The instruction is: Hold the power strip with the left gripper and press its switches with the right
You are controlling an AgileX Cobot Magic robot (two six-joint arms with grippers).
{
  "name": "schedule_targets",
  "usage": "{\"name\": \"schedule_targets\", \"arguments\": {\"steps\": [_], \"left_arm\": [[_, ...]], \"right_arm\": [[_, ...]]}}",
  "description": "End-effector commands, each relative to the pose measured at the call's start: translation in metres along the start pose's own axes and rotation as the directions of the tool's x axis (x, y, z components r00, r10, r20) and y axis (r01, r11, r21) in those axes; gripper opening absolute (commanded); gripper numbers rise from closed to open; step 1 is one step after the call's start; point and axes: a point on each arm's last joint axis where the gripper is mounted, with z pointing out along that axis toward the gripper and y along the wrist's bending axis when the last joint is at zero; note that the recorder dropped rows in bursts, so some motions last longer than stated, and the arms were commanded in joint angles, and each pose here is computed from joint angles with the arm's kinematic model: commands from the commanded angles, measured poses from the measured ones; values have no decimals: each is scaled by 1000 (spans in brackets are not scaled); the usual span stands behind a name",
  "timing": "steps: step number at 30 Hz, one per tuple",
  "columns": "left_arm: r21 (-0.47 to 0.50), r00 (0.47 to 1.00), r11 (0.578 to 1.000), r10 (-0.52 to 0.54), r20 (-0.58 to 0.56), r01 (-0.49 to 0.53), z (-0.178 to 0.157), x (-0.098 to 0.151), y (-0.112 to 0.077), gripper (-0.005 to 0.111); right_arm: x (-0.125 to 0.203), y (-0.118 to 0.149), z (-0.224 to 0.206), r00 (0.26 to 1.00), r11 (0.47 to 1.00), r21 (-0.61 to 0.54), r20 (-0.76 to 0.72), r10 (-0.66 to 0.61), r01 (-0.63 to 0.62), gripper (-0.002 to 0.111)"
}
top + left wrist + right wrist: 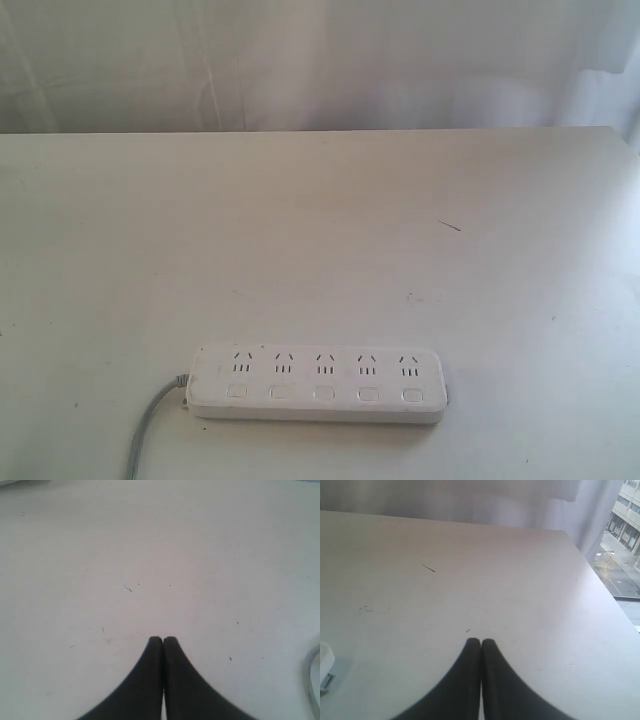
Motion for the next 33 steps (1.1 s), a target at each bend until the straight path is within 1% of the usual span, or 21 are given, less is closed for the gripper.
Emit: {"name": "schedule_targets", "arguments": {"steps": [1,3,4,7,33], "left_arm": [[-11,1000,1000,3,-29,-4,0,3,1,0],[-23,997,1000,-9,-83,7,0,8,2,0],[-37,991,999,-16,-131,11,0,12,3,0],[-27,984,999,-40,-171,36,0,15,2,0],[-23,985,999,-31,-168,27,0,15,2,0]], "right_arm": [[2,0,0,1000,1000,4,-3,9,-9,0],[2,0,0,1000,1000,4,-3,9,-9,0],[2,0,0,1000,1000,4,-3,9,-9,0],[2,0,0,1000,1000,4,-3,9,-9,0],[2,0,0,1000,1000,4,-3,9,-9,0]]}}
